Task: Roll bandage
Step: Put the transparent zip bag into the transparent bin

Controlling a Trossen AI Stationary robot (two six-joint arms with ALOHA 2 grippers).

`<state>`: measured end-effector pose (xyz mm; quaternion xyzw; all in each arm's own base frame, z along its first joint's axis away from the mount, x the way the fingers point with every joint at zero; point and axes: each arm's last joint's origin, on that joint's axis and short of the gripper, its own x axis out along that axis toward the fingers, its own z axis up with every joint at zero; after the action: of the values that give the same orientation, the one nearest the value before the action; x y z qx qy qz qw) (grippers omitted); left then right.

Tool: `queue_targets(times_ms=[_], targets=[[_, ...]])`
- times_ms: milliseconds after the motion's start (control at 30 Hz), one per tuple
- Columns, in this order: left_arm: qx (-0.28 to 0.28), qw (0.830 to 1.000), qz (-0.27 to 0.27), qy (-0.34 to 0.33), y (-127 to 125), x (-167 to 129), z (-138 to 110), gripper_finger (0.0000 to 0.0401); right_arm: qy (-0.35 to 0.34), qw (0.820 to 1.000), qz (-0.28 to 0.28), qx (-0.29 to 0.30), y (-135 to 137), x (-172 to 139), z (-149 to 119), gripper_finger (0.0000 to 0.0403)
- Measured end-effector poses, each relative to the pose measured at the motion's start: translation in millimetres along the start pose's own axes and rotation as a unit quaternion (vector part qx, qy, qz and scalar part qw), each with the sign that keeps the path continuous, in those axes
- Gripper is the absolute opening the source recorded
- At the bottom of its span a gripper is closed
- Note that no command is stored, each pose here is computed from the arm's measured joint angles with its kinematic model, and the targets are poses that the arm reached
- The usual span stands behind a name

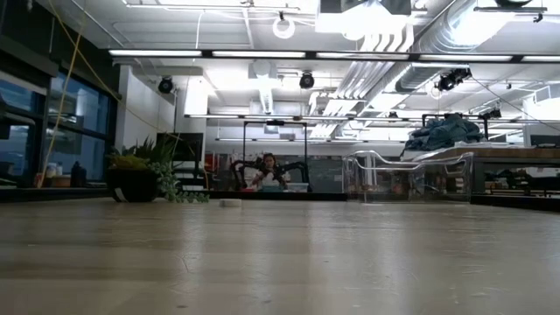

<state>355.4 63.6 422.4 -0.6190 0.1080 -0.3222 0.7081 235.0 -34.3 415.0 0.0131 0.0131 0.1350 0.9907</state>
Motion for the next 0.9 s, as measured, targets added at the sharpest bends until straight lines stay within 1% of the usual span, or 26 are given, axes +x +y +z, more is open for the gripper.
queue_targets(times_ms=[67,100,233,267,333,400,533,733,833,900], targets=[[0.005,1.000,0.000,0.000,0,0,0,0.0000,-0.003,1.000,0.002,-0.001,1,0,1,0.0188],[0.006,1.000,0.000,0.000,0,0,0,0.0000,-0.005,1.000,0.005,-0.003,2,1,1,0.0166],[0.011,1.000,0.007,-0.010,2,-2,2,0.0000,-0.004,1.000,0.026,-0.010,7,3,1,0.0032],[0.021,1.000,0.008,-0.014,2,-3,3,0.0000,-0.004,0.999,0.032,-0.003,8,3,1,0.0018],[0.060,0.998,0.010,-0.017,2,-3,4,0.0001,-0.005,0.999,0.038,0.015,9,2,2,0.0016],[0.095,0.995,0.027,-0.015,6,-4,4,0.0003,-0.007,0.999,0.040,0.020,10,-1,3,0.0007],[0.095,0.992,0.083,0.013,22,-3,0,0.0019,-0.002,0.999,0.034,0.024,11,-13,6,0.0005],[0.110,0.980,0.145,0.075,40,-1,-14,0.0050,0.055,0.997,0.003,0.046,10,-37,-1,0.0003],[0.121,0.969,0.193,0.100,49,-5,-24,0.0062,0.062,0.997,-0.003,0.055,11,-43,-1,0.0002],[0.127,0.954,0.244,0.120,56,-12,-34,0.0068,0.063,0.996,-0.006,0.061,12,-44,-1,0.0002]])
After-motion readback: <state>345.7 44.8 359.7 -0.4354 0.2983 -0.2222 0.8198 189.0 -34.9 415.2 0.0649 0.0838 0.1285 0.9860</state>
